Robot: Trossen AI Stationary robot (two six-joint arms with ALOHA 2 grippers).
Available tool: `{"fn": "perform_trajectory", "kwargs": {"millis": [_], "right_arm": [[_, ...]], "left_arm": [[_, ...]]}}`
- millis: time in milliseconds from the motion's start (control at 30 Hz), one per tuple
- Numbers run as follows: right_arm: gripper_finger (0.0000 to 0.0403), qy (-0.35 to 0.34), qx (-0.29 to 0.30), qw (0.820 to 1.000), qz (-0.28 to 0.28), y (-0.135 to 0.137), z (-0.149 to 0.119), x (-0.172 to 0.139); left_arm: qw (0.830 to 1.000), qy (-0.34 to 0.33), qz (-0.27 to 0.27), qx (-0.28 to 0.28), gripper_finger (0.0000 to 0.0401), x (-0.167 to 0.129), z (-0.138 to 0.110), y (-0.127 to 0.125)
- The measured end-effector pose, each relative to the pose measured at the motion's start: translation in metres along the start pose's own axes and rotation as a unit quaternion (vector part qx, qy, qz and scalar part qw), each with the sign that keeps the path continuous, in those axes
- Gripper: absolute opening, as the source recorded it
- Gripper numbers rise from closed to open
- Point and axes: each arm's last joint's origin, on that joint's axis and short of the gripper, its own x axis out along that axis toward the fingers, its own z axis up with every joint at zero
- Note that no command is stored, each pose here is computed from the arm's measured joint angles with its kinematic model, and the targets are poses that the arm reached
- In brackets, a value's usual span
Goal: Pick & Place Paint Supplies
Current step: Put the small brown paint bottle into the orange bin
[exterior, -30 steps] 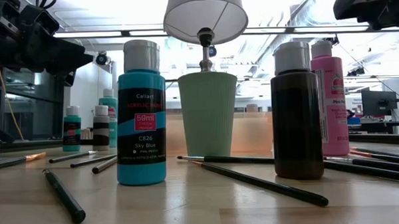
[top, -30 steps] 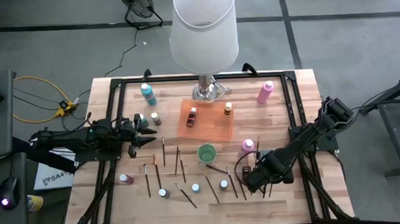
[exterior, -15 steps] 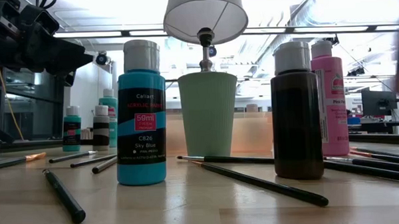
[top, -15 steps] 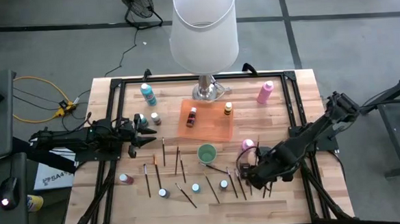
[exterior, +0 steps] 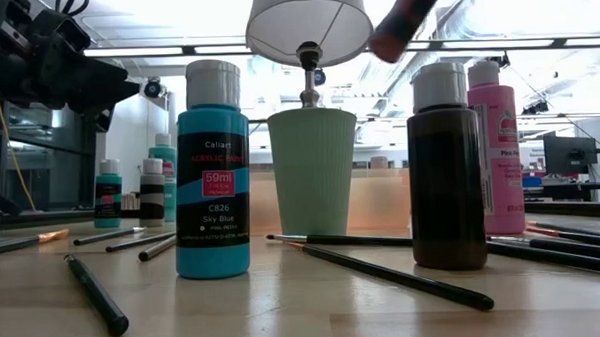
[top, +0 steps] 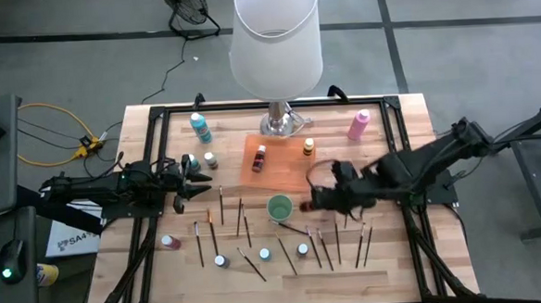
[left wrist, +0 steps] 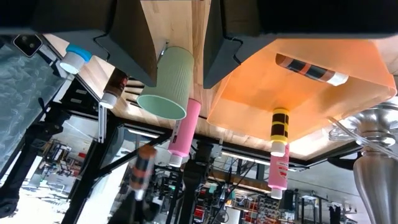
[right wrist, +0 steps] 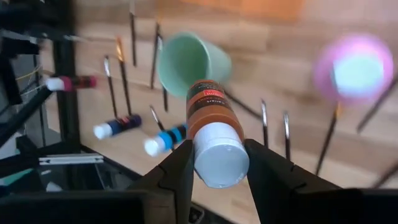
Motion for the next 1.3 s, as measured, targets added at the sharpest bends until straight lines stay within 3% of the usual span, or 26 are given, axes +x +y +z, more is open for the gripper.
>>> {"fn": "perform_trajectory", "kwargs": {"millis": [367, 633, 967, 1133, 1300], "right_arm": [[0.0121, -0.01, -0.084, 0.996, -0.003, 0.01, 0.087, 0.01], [0.012, 0.0, -0.222, 0.974, -0.041, 0.003, 0.134, 0.025], [0.0122, 0.053, -0.359, 0.924, -0.119, -0.004, 0.163, 0.079], [0.0123, 0.075, -0.379, 0.91, -0.149, -0.006, 0.168, 0.106], [0.0124, 0.091, -0.372, 0.908, -0.169, -0.009, 0.169, 0.12]], "left_arm": [[1.0, 0.0, 0.0, -0.002, 0.0126, 0.0, 0.0, 0.0], [1.0, 0.0, 0.0, -0.028, 0.0126, 0.0, 0.0, 0.0], [0.999, 0.0, 0.0, -0.041, 0.0126, 0.0, 0.0, 0.0], [0.999, 0.0, 0.0, -0.041, 0.0126, 0.0, 0.0, 0.0], [0.998, 0.0, 0.0, -0.063, 0.0126, 0.0, 0.0, 0.0]]}}
